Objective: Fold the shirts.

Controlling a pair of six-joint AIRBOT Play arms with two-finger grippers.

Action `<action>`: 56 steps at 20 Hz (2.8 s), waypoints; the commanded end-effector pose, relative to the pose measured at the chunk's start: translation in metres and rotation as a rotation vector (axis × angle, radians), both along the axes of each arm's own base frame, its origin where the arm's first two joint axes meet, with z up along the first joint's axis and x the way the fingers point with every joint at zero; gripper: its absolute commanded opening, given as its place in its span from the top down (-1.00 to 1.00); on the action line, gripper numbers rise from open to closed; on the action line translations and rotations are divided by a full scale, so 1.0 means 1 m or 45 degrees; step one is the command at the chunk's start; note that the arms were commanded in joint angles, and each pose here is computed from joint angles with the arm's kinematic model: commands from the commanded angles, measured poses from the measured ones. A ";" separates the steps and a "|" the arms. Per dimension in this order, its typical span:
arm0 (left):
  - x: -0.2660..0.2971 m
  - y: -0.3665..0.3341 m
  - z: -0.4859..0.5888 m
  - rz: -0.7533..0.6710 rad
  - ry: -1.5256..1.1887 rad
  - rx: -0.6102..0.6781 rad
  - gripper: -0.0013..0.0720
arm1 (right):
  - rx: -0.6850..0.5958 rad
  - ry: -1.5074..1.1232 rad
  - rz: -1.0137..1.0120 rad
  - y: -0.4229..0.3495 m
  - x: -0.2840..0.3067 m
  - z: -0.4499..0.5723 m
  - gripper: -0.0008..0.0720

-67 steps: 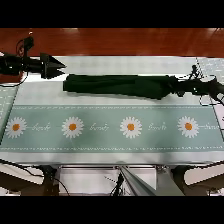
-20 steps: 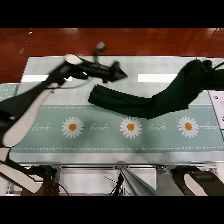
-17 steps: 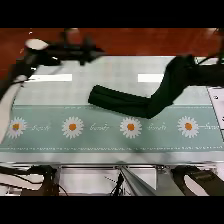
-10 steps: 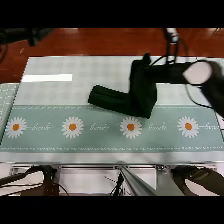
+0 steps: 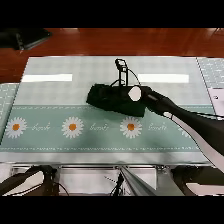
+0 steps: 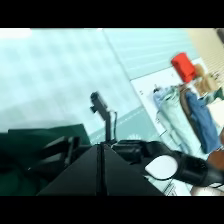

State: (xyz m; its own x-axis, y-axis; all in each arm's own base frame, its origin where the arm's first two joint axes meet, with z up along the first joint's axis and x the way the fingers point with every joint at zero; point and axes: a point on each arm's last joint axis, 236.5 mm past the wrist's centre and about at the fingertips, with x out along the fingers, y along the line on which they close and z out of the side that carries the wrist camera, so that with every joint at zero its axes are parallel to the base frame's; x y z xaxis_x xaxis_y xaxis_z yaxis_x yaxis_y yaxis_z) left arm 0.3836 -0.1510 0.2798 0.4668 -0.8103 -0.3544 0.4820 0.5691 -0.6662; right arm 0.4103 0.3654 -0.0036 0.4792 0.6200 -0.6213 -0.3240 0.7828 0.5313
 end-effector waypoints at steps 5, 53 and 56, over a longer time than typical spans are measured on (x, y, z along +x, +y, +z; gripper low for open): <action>0.011 0.008 -0.056 0.050 0.112 0.110 0.90 | -0.485 0.079 0.100 -0.151 -0.022 0.036 -0.37; 0.021 -0.038 -0.195 -0.234 0.452 0.262 0.90 | -0.476 1.034 -1.844 -0.578 -0.352 0.169 0.90; 0.027 -0.040 -0.190 -0.231 0.401 0.240 0.90 | -0.462 1.051 -1.948 -0.578 -0.370 0.172 0.90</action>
State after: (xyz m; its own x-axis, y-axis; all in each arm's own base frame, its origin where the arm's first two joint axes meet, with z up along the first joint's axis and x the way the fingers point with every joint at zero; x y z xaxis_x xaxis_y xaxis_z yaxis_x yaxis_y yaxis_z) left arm 0.4054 -0.1874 0.0881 0.1534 -0.7648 -0.6258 0.3555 0.6336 -0.6872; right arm 0.0783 -0.2083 0.1653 0.0681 -0.2199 -0.9731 0.9410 0.3383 -0.0106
